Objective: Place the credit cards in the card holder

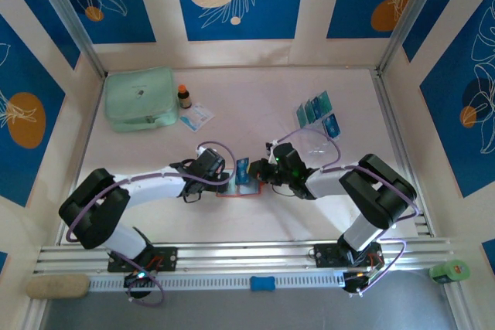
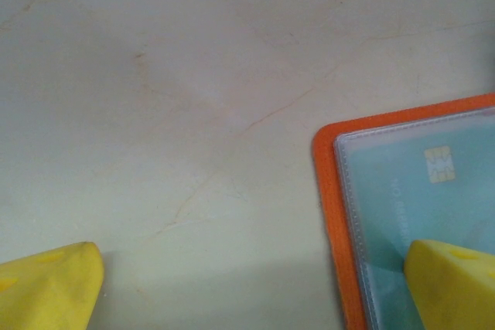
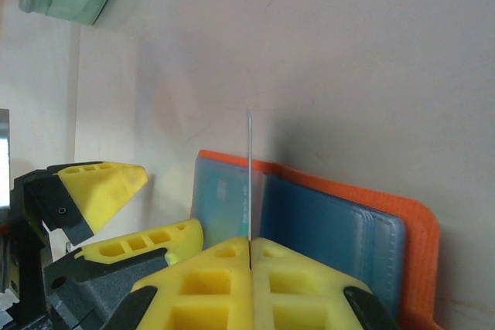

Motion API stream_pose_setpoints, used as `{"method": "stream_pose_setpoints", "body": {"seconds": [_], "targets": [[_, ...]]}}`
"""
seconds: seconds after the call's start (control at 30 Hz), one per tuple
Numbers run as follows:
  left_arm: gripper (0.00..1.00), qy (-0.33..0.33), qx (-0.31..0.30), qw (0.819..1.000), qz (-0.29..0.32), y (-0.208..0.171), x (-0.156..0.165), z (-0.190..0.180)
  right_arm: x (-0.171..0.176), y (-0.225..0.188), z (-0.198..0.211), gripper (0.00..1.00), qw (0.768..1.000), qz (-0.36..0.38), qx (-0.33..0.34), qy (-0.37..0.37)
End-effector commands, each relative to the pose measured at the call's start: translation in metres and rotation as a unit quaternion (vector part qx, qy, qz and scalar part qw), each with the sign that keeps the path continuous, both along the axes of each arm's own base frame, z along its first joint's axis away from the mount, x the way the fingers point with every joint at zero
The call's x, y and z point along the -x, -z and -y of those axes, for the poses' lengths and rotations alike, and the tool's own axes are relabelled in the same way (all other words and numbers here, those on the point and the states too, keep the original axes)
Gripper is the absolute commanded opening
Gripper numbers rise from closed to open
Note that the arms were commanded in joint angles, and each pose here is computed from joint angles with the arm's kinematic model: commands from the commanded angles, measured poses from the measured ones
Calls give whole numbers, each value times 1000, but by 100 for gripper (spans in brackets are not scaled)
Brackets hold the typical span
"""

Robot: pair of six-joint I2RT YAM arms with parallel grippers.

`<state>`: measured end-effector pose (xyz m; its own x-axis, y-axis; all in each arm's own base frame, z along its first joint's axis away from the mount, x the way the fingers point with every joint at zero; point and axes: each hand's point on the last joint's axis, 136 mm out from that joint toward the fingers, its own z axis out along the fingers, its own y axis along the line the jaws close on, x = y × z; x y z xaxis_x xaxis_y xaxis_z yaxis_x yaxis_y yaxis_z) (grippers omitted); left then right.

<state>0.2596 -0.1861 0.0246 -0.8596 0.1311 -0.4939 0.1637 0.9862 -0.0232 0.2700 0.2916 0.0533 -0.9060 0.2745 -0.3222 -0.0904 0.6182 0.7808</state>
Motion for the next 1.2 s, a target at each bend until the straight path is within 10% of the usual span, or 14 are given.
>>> {"method": "stream_pose_setpoints", "body": {"seconds": [0.0, 1.17], "targets": [[100, -3, -18, 1000, -10, 7, 8, -10, -5, -4, -7, 0, 1000, 6, -9, 1], [100, -2, -14, 1000, -9, 8, 8, -9, 18, 23, -6, 0, 1000, -28, 5, -9]]}}
